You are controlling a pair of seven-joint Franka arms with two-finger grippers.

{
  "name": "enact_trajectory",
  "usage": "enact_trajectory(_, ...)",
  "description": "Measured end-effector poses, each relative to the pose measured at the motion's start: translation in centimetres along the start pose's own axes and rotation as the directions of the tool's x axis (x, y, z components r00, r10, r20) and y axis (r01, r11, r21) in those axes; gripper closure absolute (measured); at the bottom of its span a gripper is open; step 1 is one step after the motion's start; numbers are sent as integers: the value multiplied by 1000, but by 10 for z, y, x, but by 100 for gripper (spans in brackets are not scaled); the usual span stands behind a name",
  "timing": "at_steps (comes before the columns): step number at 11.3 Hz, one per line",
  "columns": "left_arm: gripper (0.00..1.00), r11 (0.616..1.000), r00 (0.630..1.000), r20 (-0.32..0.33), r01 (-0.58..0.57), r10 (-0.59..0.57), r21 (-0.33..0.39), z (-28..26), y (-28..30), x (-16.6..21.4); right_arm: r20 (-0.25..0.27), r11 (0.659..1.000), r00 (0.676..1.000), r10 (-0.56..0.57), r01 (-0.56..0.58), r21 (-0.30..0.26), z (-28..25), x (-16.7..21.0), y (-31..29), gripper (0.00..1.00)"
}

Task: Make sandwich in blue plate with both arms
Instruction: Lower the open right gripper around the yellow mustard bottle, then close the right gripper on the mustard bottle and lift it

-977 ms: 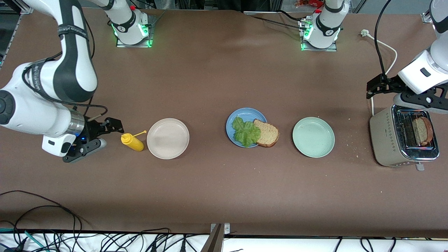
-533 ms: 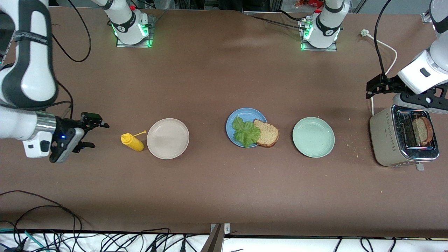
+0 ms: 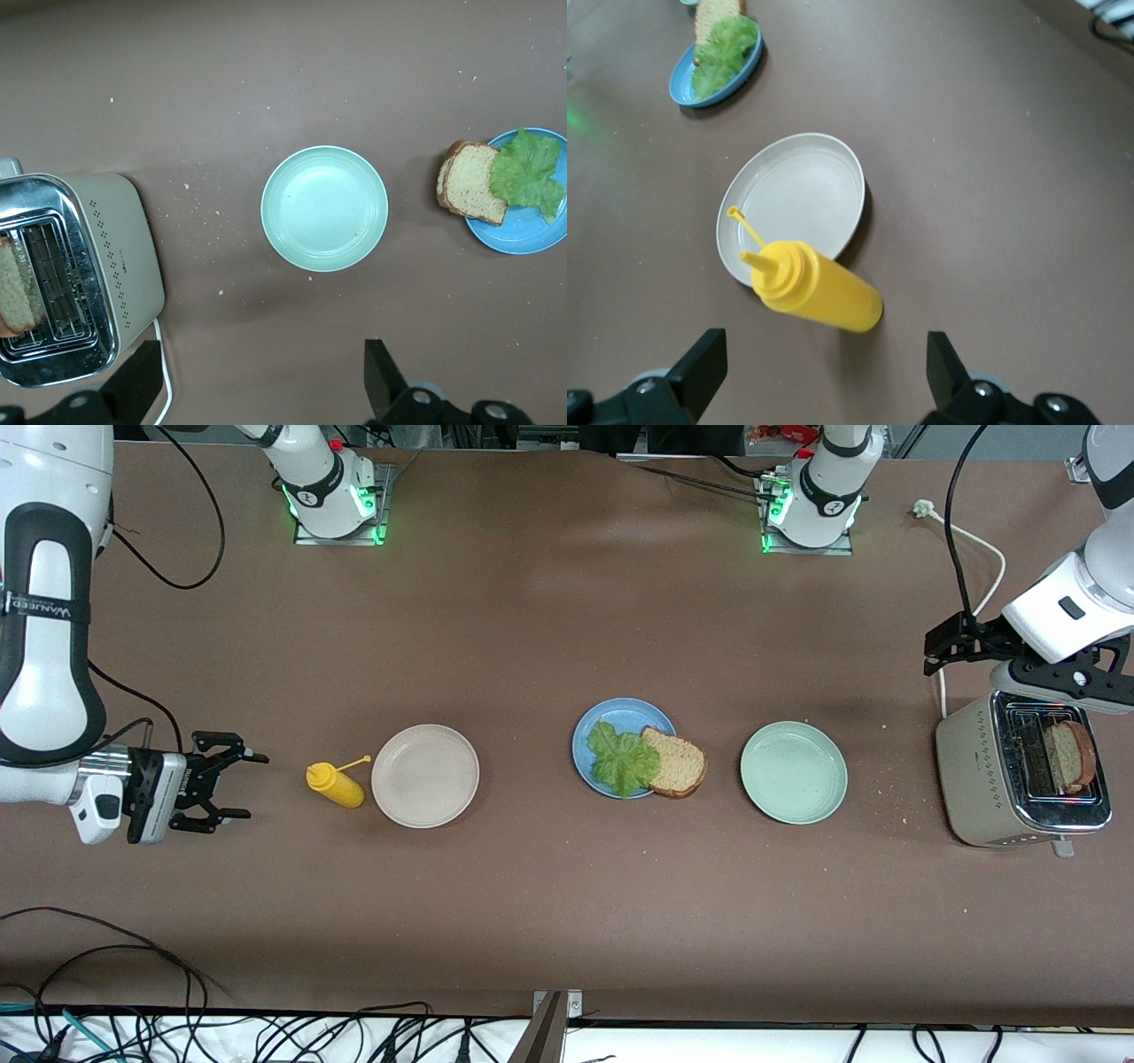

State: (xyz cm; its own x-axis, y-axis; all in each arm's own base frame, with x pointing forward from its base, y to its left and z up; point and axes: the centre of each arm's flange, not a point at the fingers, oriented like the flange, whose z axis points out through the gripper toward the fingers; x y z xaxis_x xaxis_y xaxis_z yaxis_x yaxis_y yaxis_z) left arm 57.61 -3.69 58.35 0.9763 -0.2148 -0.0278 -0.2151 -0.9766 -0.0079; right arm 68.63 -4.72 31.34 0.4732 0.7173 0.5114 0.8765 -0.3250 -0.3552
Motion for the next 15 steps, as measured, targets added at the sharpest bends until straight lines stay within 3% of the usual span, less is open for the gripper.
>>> enact_trajectory(3, 0, 1000, 1000, 0, 1, -1, 0, 0, -1, 0, -118, 987, 983, -138, 146, 67, 35, -40, 18, 0)
enact_trajectory(6, 0, 1000, 1000, 0, 2, -2, 0, 0, -1, 0, -222, 954, 940, -258, 284, 95, 70, -84, 33, 0)
enact_trajectory(9, 0, 1000, 1000, 0, 2, -2, 0, 0, -1, 0, -330, 915, 880, -341, 391, 97, 106, -96, 35, 0)
enact_trajectory(12, 0, 1000, 1000, 0, 1, -1, 0, 0, -1, 0, -403, 884, 829, -388, 458, 91, 138, -115, 37, 0)
enact_trajectory(15, 0, 1000, 1000, 2, 3, -3, -1, 0, -2, 0, -432, 870, 807, -403, 484, 92, 151, -123, 37, 0)
